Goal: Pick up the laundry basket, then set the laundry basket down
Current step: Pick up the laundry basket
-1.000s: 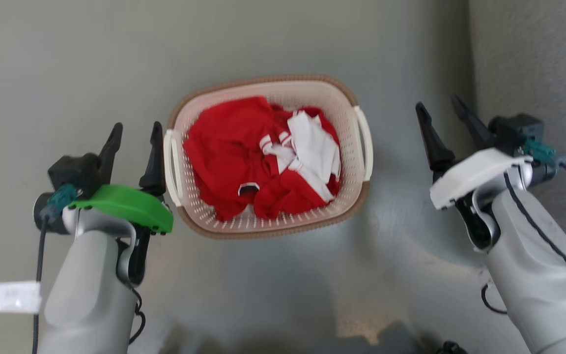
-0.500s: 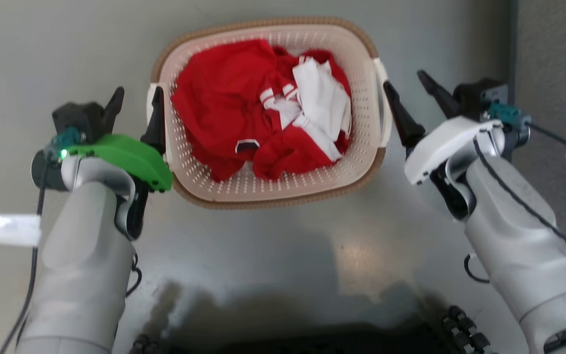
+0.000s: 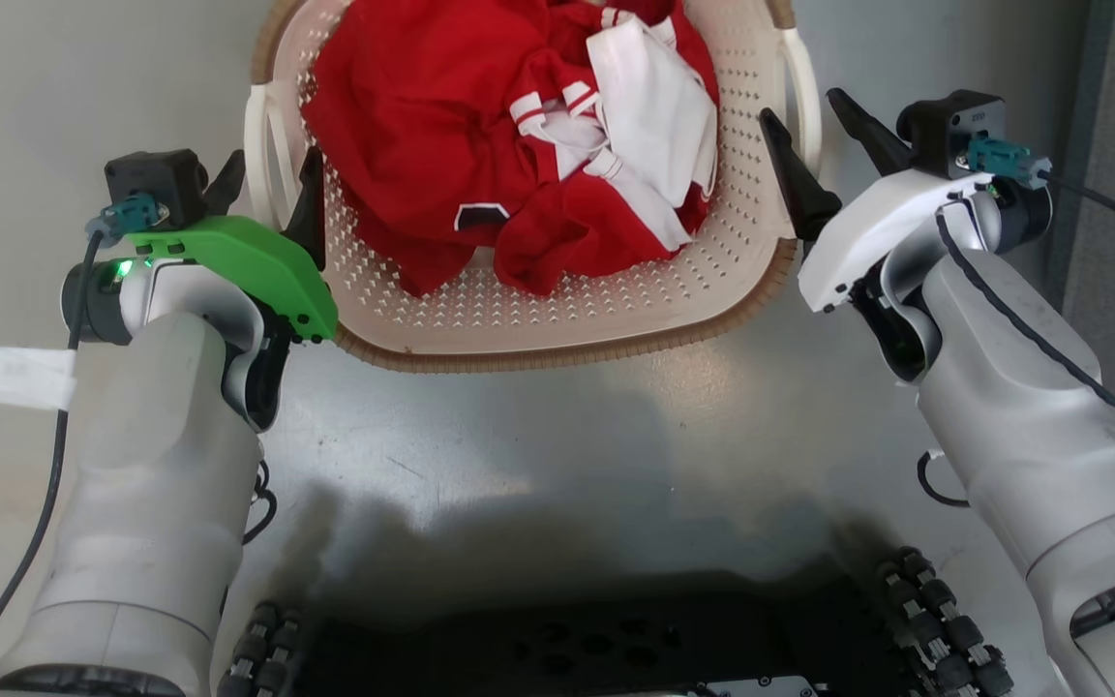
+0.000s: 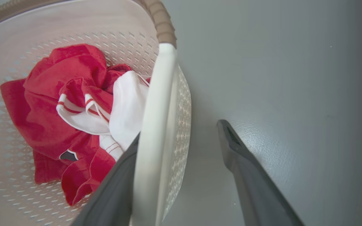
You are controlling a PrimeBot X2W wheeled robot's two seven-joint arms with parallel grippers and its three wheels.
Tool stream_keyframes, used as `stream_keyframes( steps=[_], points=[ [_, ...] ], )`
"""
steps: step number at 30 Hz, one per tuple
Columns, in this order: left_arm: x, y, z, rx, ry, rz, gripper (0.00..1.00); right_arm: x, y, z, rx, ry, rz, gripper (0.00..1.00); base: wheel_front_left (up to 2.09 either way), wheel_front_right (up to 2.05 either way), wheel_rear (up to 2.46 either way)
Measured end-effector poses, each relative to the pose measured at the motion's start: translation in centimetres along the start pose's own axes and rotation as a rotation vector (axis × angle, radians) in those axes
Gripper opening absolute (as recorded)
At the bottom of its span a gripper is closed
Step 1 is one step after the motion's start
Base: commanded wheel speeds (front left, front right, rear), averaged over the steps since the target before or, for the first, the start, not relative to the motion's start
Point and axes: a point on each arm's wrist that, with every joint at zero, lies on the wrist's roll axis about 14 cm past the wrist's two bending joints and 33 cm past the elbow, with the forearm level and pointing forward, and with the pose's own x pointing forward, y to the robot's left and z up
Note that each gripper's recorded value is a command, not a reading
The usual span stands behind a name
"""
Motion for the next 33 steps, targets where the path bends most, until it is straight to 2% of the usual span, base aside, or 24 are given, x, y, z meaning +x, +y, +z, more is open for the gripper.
stream_keyframes(
  steps=[4,5,6,7,8,9,10,11,12,16,33],
  points=[
    [0.4,0.4,-1.0,-0.006,0.031,0.009,1.00,0.6,0.0,-0.8,0.006,0.022,0.006,1.00,0.00,0.00,0.00],
    [0.5,0.5,-1.1,-0.009,0.034,0.010,0.96,0.7,0.0,-0.8,0.006,0.024,0.006,1.00,0.00,0.00,0.00],
    [0.5,0.5,-1.2,-0.009,0.039,0.011,0.69,0.8,0.0,-0.7,0.003,0.022,0.007,0.95,0.00,0.00,0.00],
    [0.6,0.5,-1.3,-0.011,0.043,0.011,0.65,0.8,0.0,-0.7,0.002,0.020,0.008,0.90,0.00,0.00,0.00],
    [0.6,0.3,-1.3,-0.020,0.045,0.005,0.49,0.9,0.1,-0.6,0.002,0.019,0.010,0.71,0.00,0.00,0.00],
    [0.7,0.0,-1.3,-0.028,0.045,-0.003,0.40,0.9,0.2,-0.6,0.006,0.021,0.011,0.47,0.00,0.00,0.00],
    [0.8,-0.2,-1.3,-0.030,0.047,-0.007,0.24,1.0,0.2,-0.7,0.008,0.022,0.012,0.36,0.00,0.00,0.00],
    [0.9,-0.4,-1.3,-0.029,0.050,-0.012,0.05,1.0,0.3,-0.6,0.012,0.022,0.013,0.20,0.00,0.00,0.00],
    [0.9,-0.6,-1.3,-0.032,0.050,-0.014,0.00,1.1,0.5,-0.6,0.017,0.021,0.018,0.00,0.00,0.00,0.00],
    [1.1,-1.0,-1.3,-0.028,0.057,-0.025,0.00,1.2,1.2,-0.4,0.047,0.014,0.021,0.00,0.00,0.00,0.00],
    [-1.4,-4.0,-0.1,-0.029,0.079,-0.074,0.00,-1.6,1.1,2.1,0.029,-0.001,-0.010,0.00,0.00,0.00,0.00]
  ],
)
